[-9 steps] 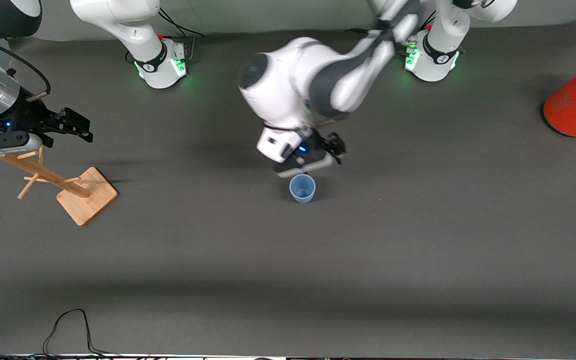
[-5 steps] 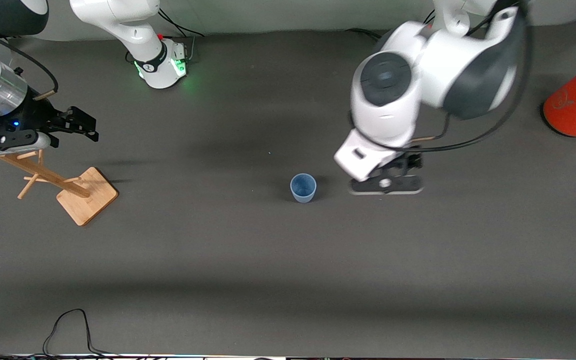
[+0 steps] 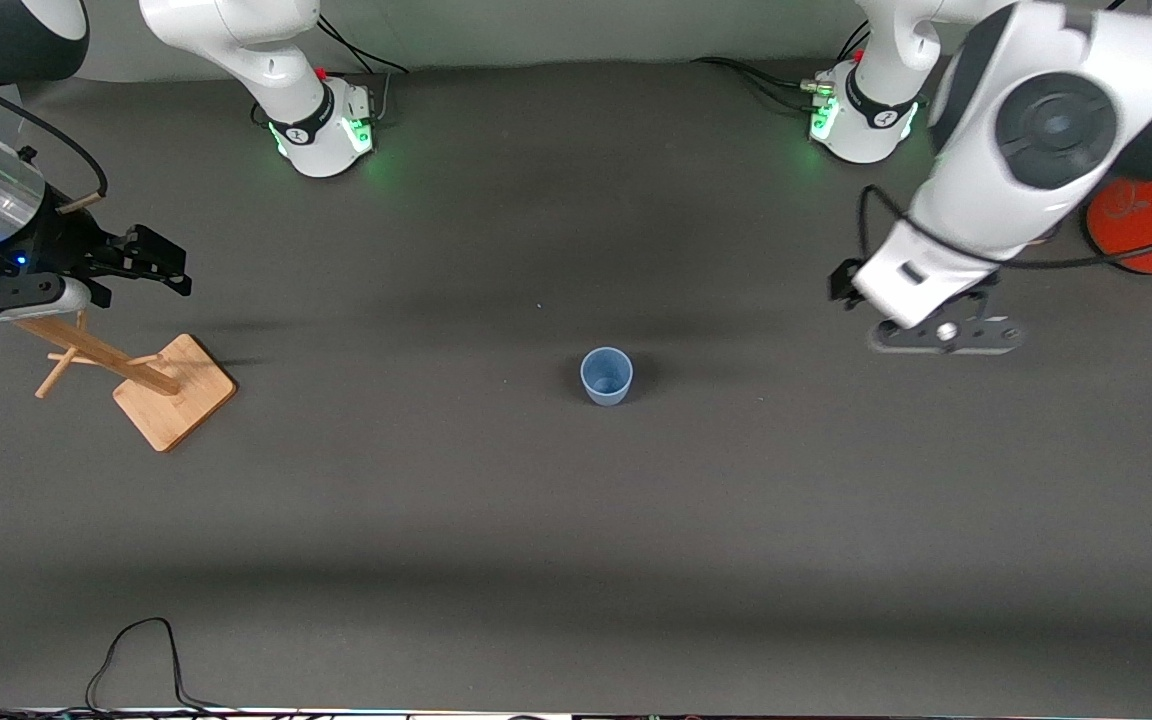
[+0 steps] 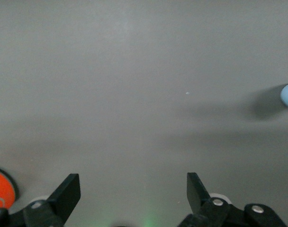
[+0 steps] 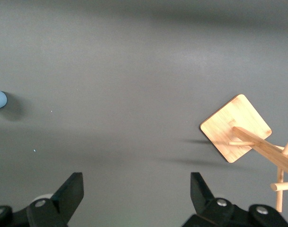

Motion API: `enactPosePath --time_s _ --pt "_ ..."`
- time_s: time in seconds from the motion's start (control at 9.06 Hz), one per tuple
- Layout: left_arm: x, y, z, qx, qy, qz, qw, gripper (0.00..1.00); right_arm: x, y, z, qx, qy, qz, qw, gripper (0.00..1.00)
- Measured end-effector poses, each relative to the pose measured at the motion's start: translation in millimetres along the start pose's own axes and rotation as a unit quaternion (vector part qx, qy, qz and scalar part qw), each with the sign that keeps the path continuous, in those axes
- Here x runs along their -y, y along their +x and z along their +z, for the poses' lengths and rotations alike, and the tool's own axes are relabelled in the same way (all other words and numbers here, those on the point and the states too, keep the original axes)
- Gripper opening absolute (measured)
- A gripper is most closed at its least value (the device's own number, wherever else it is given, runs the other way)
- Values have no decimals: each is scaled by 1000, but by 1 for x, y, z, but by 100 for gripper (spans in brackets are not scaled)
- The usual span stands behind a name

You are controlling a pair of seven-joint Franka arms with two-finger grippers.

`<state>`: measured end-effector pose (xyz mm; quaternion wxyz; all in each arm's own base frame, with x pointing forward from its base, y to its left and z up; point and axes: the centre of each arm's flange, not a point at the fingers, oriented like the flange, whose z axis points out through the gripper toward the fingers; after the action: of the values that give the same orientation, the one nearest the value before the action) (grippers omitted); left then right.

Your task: Rotate and upright cup with both arms

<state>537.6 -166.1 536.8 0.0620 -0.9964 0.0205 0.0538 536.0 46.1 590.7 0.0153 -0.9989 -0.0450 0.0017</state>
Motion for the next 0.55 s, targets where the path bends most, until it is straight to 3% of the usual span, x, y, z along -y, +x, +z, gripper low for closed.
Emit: enactPosePath --time_s 0.22,0.55 --pt "48 16 -6 -32 -14 -29 999 100 0 8 -8 -11 0 0 1000 100" --pt "65 34 -1 -36 -19 -42 998 100 0 26 1 -9 5 1 1000 100"
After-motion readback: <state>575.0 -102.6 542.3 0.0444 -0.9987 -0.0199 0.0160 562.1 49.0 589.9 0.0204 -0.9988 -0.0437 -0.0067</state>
